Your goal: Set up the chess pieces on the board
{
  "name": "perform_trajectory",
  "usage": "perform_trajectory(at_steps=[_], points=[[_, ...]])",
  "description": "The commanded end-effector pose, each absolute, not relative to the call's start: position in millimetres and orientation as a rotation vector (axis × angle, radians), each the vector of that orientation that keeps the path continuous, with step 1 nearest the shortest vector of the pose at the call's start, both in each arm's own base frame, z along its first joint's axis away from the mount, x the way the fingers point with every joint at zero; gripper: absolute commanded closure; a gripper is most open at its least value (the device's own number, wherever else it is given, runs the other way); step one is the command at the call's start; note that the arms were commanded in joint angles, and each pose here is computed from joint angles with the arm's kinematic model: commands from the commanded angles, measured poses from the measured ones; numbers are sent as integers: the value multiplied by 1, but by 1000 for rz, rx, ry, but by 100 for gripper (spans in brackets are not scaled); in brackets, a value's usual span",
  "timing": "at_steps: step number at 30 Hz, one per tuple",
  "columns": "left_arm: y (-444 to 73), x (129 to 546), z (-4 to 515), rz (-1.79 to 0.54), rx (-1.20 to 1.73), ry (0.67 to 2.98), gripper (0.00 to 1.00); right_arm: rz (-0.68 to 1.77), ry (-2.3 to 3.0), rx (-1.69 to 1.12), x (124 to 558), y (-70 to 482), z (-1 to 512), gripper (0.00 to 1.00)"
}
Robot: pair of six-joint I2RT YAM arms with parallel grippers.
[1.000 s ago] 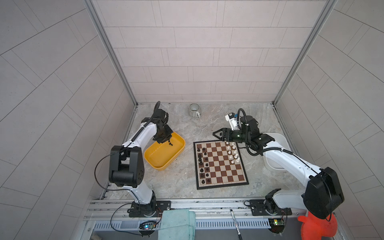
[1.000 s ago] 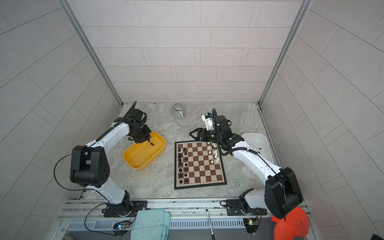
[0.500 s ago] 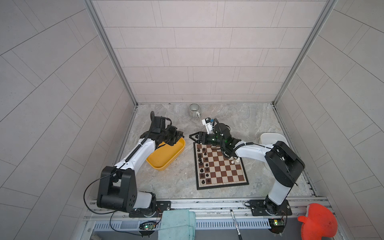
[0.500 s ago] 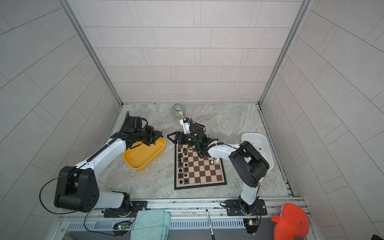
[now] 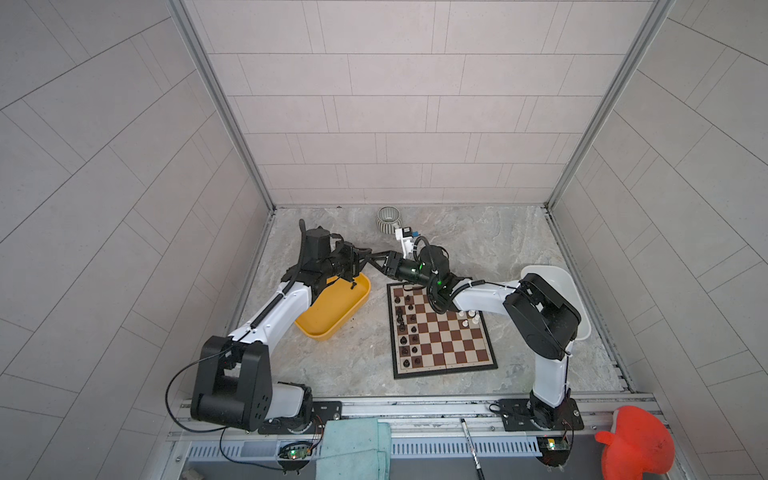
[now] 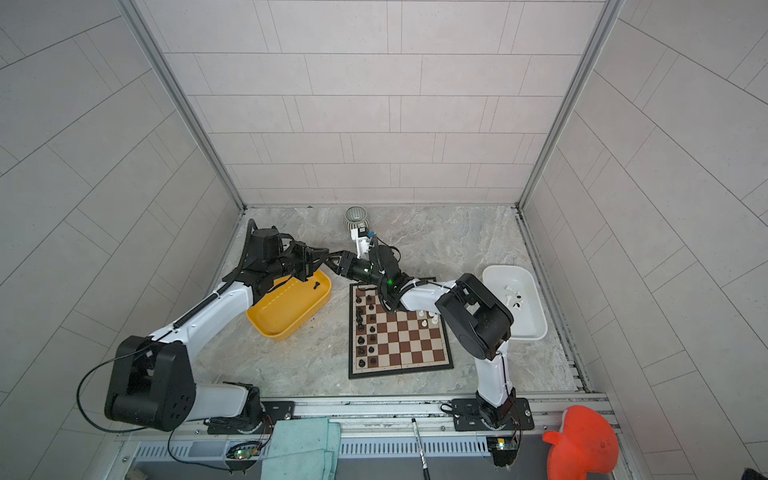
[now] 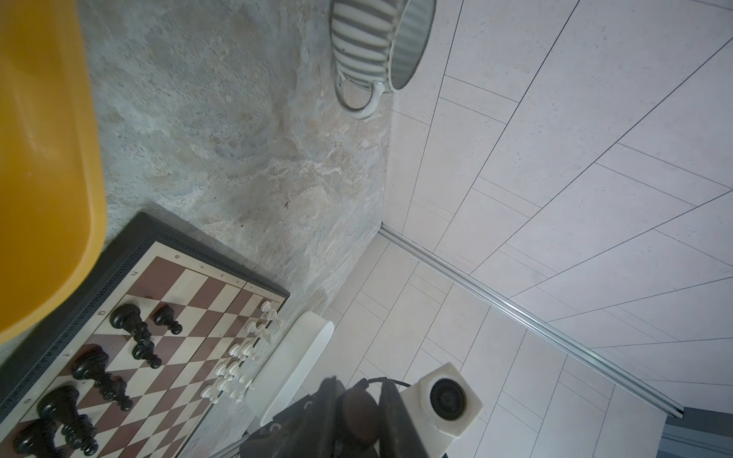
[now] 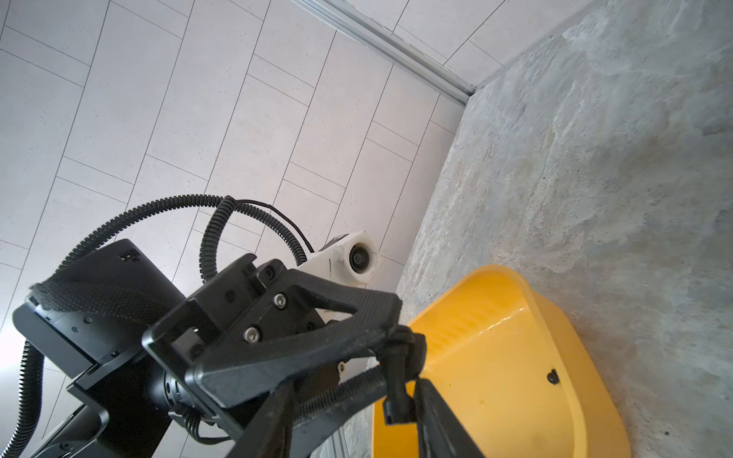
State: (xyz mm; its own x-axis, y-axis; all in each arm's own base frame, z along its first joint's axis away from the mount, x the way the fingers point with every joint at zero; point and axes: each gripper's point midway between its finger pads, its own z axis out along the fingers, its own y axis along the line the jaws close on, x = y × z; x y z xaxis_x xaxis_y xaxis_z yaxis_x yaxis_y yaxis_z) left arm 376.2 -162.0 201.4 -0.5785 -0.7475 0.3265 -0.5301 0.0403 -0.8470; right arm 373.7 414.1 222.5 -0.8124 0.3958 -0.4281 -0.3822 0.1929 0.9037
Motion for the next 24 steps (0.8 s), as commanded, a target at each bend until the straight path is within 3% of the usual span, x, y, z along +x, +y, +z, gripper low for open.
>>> perform_trajectory(at_steps=[1, 8, 24], points=[[-165, 375, 214, -1610, -1284, 2080, 91, 1733, 1821, 66, 379, 410, 234, 57], [-164, 375, 214, -1613, -1285, 2072, 91, 1768, 1791, 98, 383, 408, 236, 70], [-163, 379, 212, -1641, -1298, 2019, 91, 1882, 1681, 229, 399, 402, 241, 80]])
